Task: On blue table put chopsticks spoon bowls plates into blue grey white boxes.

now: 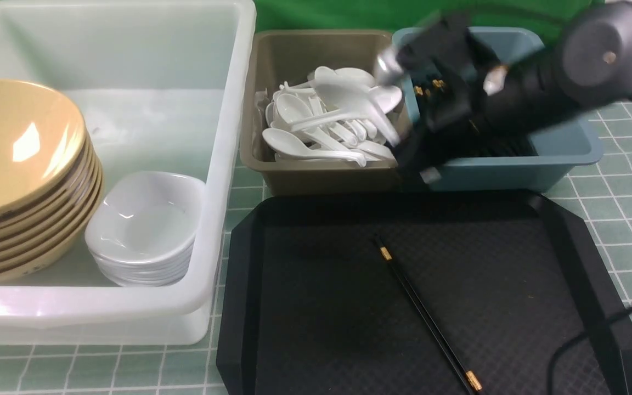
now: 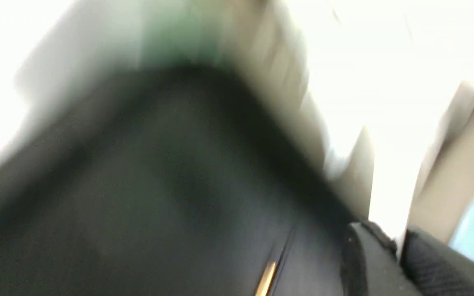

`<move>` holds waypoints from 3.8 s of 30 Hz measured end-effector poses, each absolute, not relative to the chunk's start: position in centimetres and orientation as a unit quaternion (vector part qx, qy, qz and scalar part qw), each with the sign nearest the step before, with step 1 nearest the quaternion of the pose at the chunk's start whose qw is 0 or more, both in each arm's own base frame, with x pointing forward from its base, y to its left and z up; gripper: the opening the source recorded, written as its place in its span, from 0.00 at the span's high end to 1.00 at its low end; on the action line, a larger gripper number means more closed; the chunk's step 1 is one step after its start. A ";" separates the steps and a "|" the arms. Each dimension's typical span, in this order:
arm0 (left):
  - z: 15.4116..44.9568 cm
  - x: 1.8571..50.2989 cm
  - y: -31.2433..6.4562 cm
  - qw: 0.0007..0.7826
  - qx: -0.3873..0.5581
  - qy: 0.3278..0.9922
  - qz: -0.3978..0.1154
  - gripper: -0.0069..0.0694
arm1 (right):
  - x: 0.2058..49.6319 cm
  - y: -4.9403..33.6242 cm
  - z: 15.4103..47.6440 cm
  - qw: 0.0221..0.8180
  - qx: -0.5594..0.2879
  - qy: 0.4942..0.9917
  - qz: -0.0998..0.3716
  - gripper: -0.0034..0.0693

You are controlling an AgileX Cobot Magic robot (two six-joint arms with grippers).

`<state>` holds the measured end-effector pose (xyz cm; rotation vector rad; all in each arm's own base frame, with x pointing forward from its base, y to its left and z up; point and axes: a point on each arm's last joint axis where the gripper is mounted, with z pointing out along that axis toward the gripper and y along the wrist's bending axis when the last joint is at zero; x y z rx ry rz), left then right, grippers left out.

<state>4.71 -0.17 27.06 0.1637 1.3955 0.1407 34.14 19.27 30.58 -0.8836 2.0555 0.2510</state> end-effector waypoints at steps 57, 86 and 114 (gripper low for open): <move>27.1 4.7 -0.2 0.767 0.075 0.634 0.067 0.90 | 30.5 19.0 16.3 0.017 -0.359 0.928 0.099 0.82; 27.1 4.7 -0.2 0.767 0.075 0.634 0.067 0.90 | 29.3 15.5 32.4 0.379 -0.365 0.848 0.072 0.82; 27.1 4.7 -0.2 0.767 0.075 0.633 0.068 0.90 | 34.9 12.4 26.4 0.216 -0.243 0.943 0.075 0.52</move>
